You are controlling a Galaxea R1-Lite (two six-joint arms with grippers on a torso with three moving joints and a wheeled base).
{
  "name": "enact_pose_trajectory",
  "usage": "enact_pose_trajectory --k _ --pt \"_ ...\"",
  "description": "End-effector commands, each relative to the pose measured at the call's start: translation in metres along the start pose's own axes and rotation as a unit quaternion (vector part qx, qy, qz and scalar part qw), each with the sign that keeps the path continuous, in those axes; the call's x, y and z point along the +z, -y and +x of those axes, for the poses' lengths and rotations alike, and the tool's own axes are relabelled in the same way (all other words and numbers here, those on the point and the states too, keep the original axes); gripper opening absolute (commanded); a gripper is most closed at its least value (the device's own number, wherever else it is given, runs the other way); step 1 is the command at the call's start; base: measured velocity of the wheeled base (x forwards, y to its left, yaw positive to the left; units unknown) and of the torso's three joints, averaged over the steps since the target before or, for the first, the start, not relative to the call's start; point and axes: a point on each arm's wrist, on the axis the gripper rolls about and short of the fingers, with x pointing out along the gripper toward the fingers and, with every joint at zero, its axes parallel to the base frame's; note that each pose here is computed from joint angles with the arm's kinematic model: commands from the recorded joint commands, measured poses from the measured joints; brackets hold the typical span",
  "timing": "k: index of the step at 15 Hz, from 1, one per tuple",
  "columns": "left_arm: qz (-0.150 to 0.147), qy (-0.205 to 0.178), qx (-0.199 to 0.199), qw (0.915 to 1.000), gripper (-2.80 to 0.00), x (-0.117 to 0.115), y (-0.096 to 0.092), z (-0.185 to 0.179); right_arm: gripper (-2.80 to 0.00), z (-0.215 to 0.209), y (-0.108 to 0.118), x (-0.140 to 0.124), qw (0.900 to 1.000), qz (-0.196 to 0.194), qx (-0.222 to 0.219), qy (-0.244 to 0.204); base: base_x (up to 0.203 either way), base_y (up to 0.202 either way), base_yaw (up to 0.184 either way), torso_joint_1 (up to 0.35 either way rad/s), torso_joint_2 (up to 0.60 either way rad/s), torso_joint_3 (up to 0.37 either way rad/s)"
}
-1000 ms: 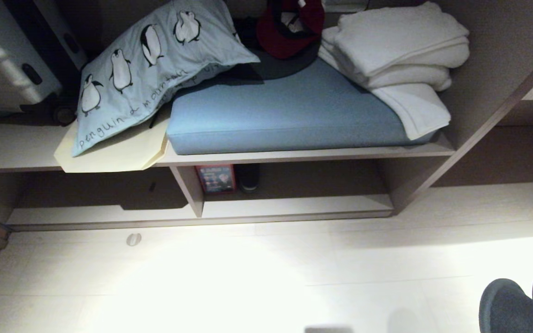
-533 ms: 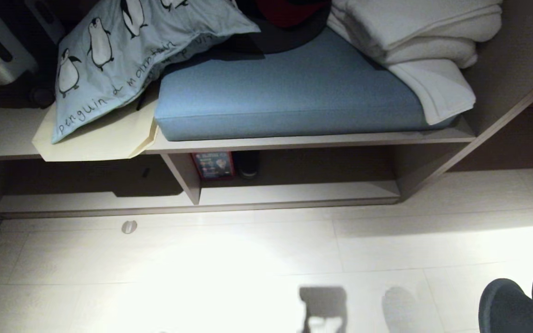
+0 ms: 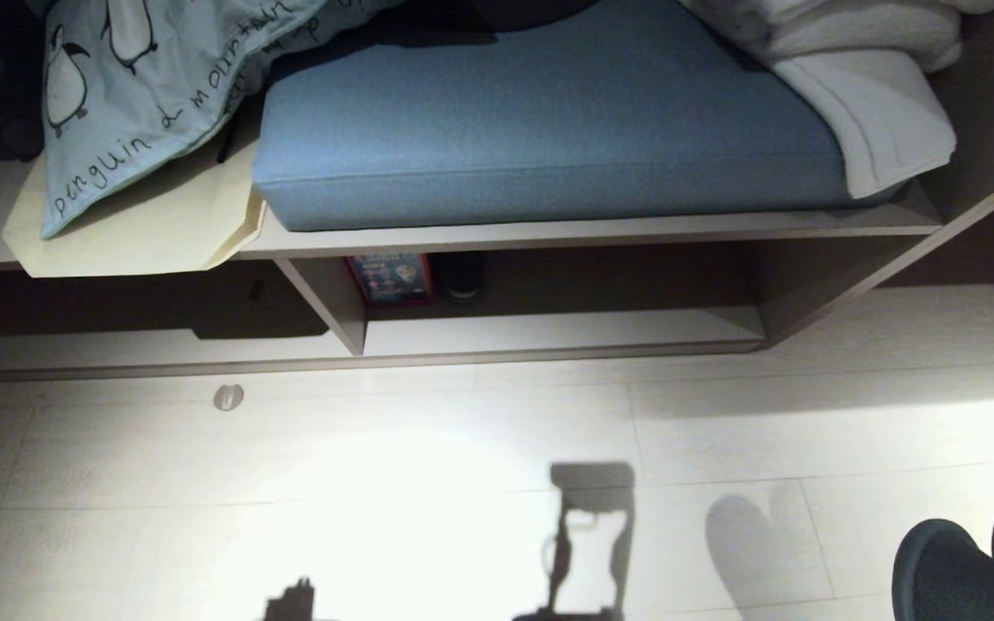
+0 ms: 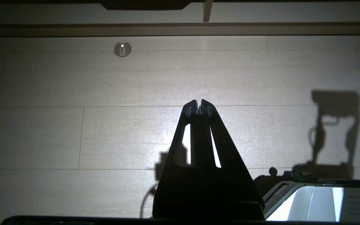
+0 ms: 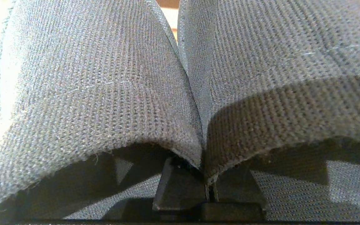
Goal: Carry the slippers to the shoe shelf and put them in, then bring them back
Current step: Place the slippers into the shoe cabinet
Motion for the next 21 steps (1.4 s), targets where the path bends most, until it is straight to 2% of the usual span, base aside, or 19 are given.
enact_pose_trajectory --k 1,21 --pt "0.000 -0.001 0.000 1.0000 -2.80 0.0000 0.0000 0.0001 -2.80 0.0000 0.0000 -0.0005 1.000 0.000 0.000 0.000 0.000 0.000 0.000 0.001 0.00 -0.201" --pt "-0.001 -0.001 0.000 1.0000 -2.80 0.0000 0.0000 0.0001 -2.80 0.0000 0.0000 -0.0005 1.000 0.000 0.000 0.000 0.000 0.000 0.000 0.003 0.00 -0.198"
